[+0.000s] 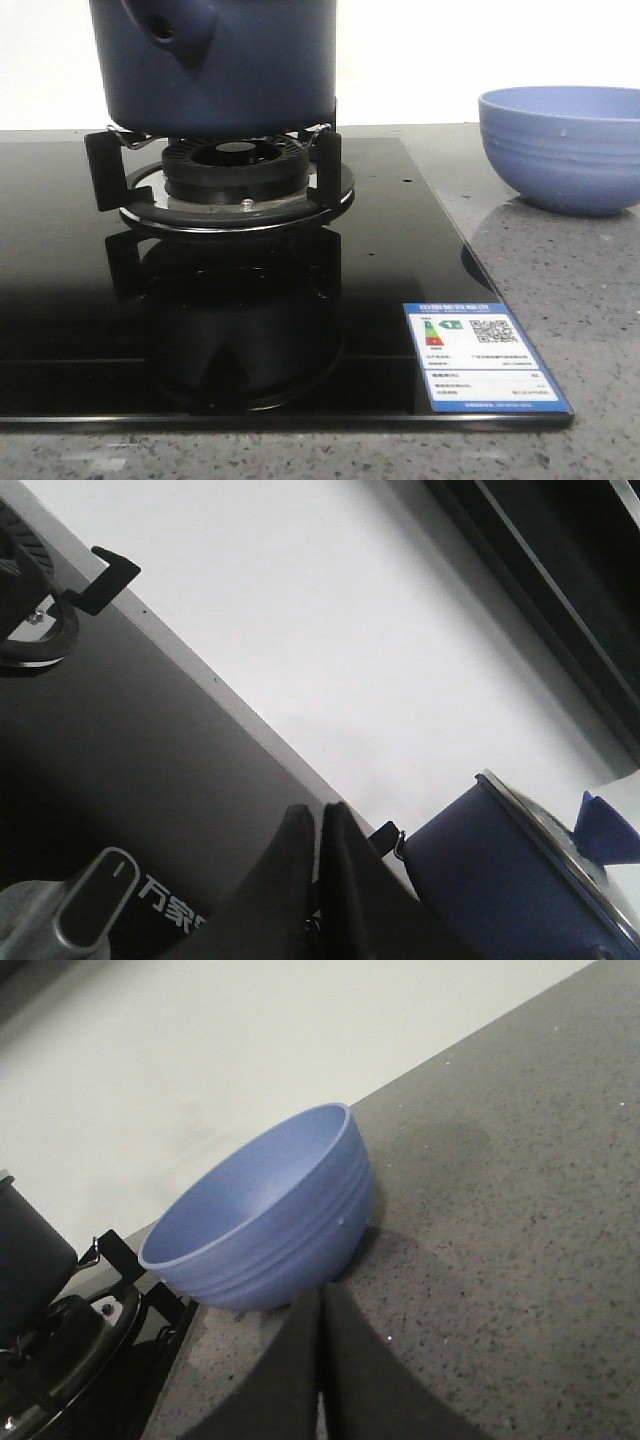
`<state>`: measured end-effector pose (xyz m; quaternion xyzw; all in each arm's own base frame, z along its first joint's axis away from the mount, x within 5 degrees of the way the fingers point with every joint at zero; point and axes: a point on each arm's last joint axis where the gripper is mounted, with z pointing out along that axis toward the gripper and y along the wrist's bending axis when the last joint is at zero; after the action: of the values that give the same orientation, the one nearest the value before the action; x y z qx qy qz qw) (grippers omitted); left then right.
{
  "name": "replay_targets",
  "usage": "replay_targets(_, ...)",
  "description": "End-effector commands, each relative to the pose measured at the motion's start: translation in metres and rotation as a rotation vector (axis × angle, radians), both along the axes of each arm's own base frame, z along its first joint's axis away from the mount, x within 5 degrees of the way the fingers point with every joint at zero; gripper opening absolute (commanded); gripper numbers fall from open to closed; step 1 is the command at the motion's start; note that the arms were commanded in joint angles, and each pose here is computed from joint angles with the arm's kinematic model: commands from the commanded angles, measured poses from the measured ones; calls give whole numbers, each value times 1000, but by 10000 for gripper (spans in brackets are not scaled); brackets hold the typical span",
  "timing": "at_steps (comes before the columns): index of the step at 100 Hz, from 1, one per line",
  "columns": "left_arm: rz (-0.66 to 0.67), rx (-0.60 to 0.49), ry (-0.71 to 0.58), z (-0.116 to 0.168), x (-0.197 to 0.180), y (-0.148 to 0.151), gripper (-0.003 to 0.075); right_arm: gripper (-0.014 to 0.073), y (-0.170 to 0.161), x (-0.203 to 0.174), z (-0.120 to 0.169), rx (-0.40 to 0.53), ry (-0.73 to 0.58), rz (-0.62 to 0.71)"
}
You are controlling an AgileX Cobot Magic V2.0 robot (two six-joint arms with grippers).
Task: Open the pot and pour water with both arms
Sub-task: 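Close left gripper on the blue lid knob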
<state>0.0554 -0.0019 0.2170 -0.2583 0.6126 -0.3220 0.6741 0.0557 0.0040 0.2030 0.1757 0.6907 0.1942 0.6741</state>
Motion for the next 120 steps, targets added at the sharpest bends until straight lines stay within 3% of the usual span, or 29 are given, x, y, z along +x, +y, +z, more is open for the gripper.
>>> replay_targets(1,5,36,-87,21,-6,1,-20,-61,-1,-5,24,-2,-92,-8)
replay_targets(10,-23,150,-76,38,-7,-3,-20,-60,2,-4,36,-42,-45,22)
replay_targets(33,-99,498,39,94,8,-13,-20,-60,5,14,82,-269,93,84)
replay_targets(54,-215,680,80,133,28,-23,-18,-62,8,43,114,-382,213,159)
replay_targets(71,-393,749,-17,149,32,-42,58,-10,11,55,122,-426,260,217)
replay_targets(81,-468,769,-67,155,34,-52,167,162,15,58,126,-430,265,254)
replay_targets(95,-491,716,-138,161,40,-61,325,416,18,58,131,-432,244,274)
replay_targets(104,-484,699,-164,163,47,-67,388,426,18,59,133,-429,233,272)
replay_targets(120,-499,707,-141,156,68,-84,391,417,20,58,134,-391,228,282)
